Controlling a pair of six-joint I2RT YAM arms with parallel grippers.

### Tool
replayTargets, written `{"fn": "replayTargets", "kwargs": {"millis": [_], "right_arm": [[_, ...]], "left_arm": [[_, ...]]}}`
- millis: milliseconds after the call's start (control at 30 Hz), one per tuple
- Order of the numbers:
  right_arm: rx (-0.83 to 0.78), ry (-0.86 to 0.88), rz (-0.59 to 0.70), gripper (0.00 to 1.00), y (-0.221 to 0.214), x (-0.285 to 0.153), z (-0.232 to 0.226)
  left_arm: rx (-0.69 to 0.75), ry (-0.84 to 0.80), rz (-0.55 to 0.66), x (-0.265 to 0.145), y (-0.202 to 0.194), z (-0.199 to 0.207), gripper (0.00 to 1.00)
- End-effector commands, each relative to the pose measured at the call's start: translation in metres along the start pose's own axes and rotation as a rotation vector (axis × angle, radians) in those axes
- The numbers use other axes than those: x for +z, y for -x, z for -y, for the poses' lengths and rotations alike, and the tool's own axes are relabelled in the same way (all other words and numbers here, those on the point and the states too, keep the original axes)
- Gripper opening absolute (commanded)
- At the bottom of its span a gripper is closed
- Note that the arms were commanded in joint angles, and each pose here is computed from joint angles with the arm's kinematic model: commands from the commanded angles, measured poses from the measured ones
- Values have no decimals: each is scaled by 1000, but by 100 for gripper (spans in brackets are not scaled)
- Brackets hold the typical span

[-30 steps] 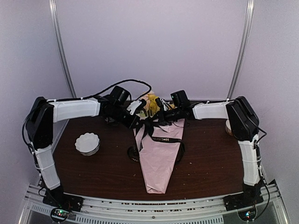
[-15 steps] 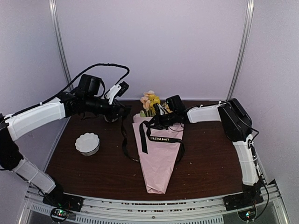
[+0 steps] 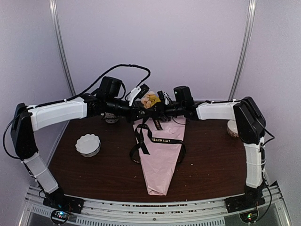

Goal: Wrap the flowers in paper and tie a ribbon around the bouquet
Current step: Place the right side of the ribbon on the folded bouquet, then pass from the left arm to the right

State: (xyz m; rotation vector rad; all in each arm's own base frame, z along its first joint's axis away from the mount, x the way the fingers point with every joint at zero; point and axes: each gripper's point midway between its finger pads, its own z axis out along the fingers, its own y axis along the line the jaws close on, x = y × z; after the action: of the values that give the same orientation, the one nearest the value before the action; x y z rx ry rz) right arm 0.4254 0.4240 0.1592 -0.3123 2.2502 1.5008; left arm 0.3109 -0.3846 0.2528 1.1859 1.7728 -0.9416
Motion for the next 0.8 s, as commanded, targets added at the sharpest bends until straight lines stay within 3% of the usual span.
{"fn": "replayTargets", "kwargs": {"millis": [0,267,433,767], "right_arm": [[-90,101,136,43,39,-49,-60],[-323,16,122,47,20,-108,-71],[-705,-200,55,53,-1,-127,-51],[-1095,-12,96,56,-34,-102,-88]], "left_arm": [[-8,33,127,1,40,-16,0],[-12,22,87,11,35,-21,0],[38,-63,59,8,33,-4,0],[101,-161,34,2,31,17,0]]}}
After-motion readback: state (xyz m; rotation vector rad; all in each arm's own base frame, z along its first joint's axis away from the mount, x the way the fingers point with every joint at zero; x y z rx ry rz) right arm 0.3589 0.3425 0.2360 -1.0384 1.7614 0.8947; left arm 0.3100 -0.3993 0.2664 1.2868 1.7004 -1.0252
